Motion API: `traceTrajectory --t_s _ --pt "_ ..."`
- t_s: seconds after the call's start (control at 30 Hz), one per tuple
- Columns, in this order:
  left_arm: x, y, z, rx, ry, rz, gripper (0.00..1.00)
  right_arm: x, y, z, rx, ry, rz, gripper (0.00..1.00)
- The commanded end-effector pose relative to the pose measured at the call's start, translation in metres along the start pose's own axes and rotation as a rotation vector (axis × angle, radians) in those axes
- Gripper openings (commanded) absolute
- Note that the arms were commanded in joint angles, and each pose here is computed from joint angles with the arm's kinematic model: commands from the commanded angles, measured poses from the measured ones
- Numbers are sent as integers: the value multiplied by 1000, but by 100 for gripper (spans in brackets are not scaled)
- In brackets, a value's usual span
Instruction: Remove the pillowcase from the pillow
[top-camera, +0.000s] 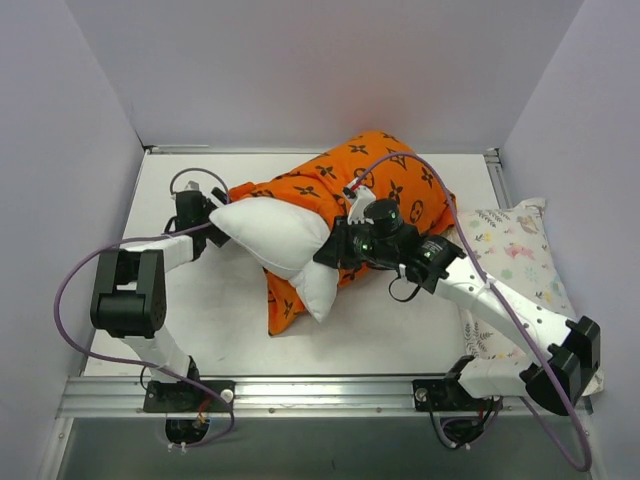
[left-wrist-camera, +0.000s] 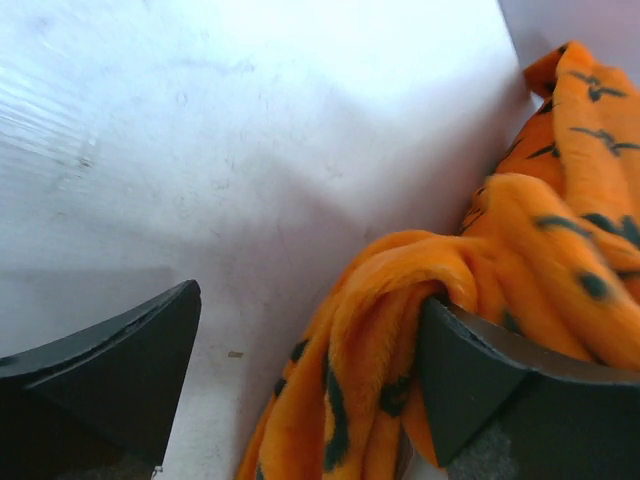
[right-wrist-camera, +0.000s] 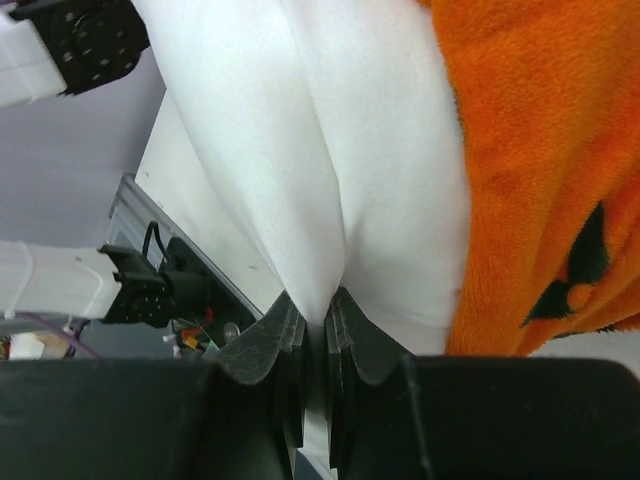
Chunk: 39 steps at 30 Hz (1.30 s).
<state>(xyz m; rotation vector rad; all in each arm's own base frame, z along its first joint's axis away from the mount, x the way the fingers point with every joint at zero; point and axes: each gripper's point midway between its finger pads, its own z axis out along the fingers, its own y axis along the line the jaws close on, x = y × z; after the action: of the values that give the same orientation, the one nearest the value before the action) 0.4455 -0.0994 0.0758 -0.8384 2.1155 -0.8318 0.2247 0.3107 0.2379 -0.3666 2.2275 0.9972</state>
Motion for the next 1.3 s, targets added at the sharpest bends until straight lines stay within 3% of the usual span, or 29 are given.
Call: traceTrajectory --t_s 0.0,0.03,0.17,0.37,0.6,0.7,0.73,0.8,0.87,0.9,1.0,1.1,1.27 --pt "-66 -42 -31 56 -207 27 92 -48 18 -1 -78 -125 55 0" --pt "-90 -35 -47 18 -271 -2 93 -54 18 3 -86 -144 71 0" --pt "-121 -29 -82 -56 -361 -6 95 -60 12 15 -97 -156 110 0" --pt "-145 -60 -124 -8 -454 54 96 -60 8 29 -118 -158 165 0" --pt "-75 -66 -194 -32 -405 127 96 -93 23 72 -153 -185 203 0" --pt "-40 -58 -226 -49 -420 134 96 -108 52 104 -155 -169 117 0" --pt "-26 -46 -226 -63 -406 133 96 -84 50 129 -104 -83 96 0" --pt "-11 -38 -239 -41 -396 103 96 -108 74 132 -128 -121 45 0" --pt "6 -33 -240 -19 -346 98 96 -100 68 144 -117 -80 56 14" --pt "10 -36 -245 5 -337 97 96 -99 67 145 -121 -75 52 29" --pt "24 -29 -242 7 -300 82 96 -97 62 138 -105 -82 30 54" --pt "38 -17 -232 -14 -262 60 96 -94 60 121 -89 -86 -11 68" --pt "53 -20 -212 5 -216 68 96 -95 62 85 -62 -106 -80 73"
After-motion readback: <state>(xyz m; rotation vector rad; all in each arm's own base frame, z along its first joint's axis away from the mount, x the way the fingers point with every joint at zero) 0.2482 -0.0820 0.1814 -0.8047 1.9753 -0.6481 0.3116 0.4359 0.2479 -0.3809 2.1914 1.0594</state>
